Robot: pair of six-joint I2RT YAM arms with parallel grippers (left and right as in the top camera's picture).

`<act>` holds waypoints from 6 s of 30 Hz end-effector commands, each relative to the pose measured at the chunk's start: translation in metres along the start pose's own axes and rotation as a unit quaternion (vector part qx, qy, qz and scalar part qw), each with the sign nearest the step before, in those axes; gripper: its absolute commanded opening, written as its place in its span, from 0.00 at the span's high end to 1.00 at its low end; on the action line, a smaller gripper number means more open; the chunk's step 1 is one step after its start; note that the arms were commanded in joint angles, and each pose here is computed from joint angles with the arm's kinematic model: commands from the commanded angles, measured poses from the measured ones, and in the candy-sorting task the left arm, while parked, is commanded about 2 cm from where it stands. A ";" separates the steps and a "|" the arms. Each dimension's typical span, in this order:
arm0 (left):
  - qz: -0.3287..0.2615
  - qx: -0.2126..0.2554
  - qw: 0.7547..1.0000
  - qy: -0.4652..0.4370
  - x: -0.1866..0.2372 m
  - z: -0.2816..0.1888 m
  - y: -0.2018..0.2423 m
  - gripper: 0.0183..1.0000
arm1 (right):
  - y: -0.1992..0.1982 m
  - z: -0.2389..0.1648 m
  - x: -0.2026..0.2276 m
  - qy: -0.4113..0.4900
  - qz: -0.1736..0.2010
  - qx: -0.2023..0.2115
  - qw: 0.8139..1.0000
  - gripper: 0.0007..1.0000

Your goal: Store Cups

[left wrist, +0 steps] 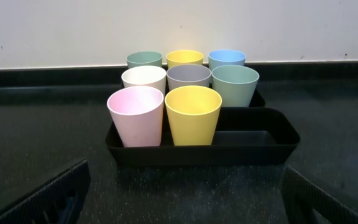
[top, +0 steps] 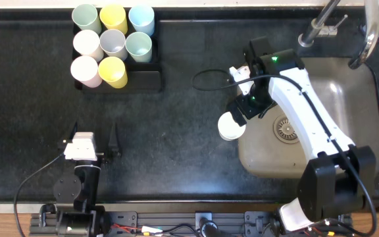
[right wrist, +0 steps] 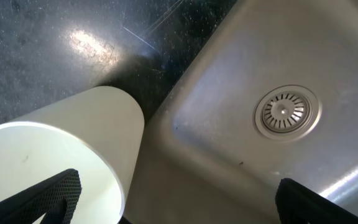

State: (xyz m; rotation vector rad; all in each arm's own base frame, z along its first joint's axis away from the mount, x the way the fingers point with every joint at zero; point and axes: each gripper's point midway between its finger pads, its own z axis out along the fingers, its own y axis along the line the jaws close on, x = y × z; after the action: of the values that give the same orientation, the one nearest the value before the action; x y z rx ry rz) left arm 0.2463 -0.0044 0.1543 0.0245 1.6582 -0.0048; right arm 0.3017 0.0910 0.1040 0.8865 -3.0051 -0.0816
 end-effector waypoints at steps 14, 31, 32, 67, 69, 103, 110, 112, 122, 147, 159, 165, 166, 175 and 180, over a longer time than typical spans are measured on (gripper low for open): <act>0.011 0.003 1.000 -0.002 -0.001 0.000 -0.001 0.00 | 0.028 0.011 -0.014 -0.002 -0.035 -0.067 0.997 0.96; 0.011 0.003 1.000 -0.002 -0.001 0.000 -0.001 0.00 | 0.076 -0.151 -0.111 -0.182 -0.018 -0.004 0.983 0.96; 0.011 0.003 1.000 -0.002 -0.001 0.000 -0.001 0.00 | 0.083 -0.161 -0.121 -0.196 -0.023 -0.001 0.980 0.96; 0.011 0.003 1.000 -0.002 -0.001 0.000 -0.001 0.00 | 0.157 -0.063 -0.236 -0.196 -0.106 -0.006 0.975 0.96; 0.011 0.003 1.000 -0.002 -0.001 0.000 -0.001 0.00 | 0.159 -0.059 -0.237 -0.194 -0.107 -0.014 0.975 0.96; 0.011 0.003 1.000 -0.002 -0.001 0.000 -0.001 0.00 | 0.150 -0.015 -0.252 -0.174 -0.112 -0.011 0.978 0.96; 0.011 0.003 1.000 -0.002 -0.001 0.000 -0.001 0.00 | 0.149 -0.004 -0.252 -0.164 -0.117 -0.008 0.979 0.96; 0.011 0.003 1.000 -0.002 -0.001 0.000 -0.001 0.00 | 0.149 -0.002 -0.252 -0.162 -0.118 -0.008 0.980 0.96; 0.011 0.003 1.000 -0.002 -0.001 0.000 -0.001 0.00 | 0.149 -0.001 -0.251 -0.159 -0.120 -0.008 0.980 0.96; 0.011 0.003 1.000 -0.002 -0.001 0.000 -0.001 0.00 | 0.149 -0.002 -0.252 -0.162 -0.122 -0.008 0.979 0.00; 0.011 0.003 1.000 -0.002 -0.001 0.000 -0.001 0.00 | 0.104 -0.138 -0.239 -0.280 -0.046 0.018 0.959 0.00; 0.011 0.003 1.000 -0.002 -0.001 0.000 -0.001 0.00 | 0.031 -0.204 -0.182 -0.295 0.054 0.086 0.950 0.00; 0.011 0.003 1.000 -0.002 -0.001 0.000 -0.001 0.00 | 0.015 -0.208 -0.171 -0.289 0.078 0.102 0.949 0.00; 0.011 0.003 1.000 -0.002 -0.001 0.000 -0.001 0.00 | -0.040 -0.164 -0.014 -0.184 0.256 0.112 0.942 0.00; 0.011 0.003 1.000 -0.002 -0.001 0.000 -0.001 0.00 | -0.054 -0.124 0.036 -0.287 0.355 0.104 0.884 0.00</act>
State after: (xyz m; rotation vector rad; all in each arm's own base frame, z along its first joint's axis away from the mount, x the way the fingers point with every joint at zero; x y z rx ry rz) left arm 0.2463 -0.0045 0.1543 0.0251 1.6582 -0.0054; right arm 0.3264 0.0346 0.2324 -0.0967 -3.6421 0.0809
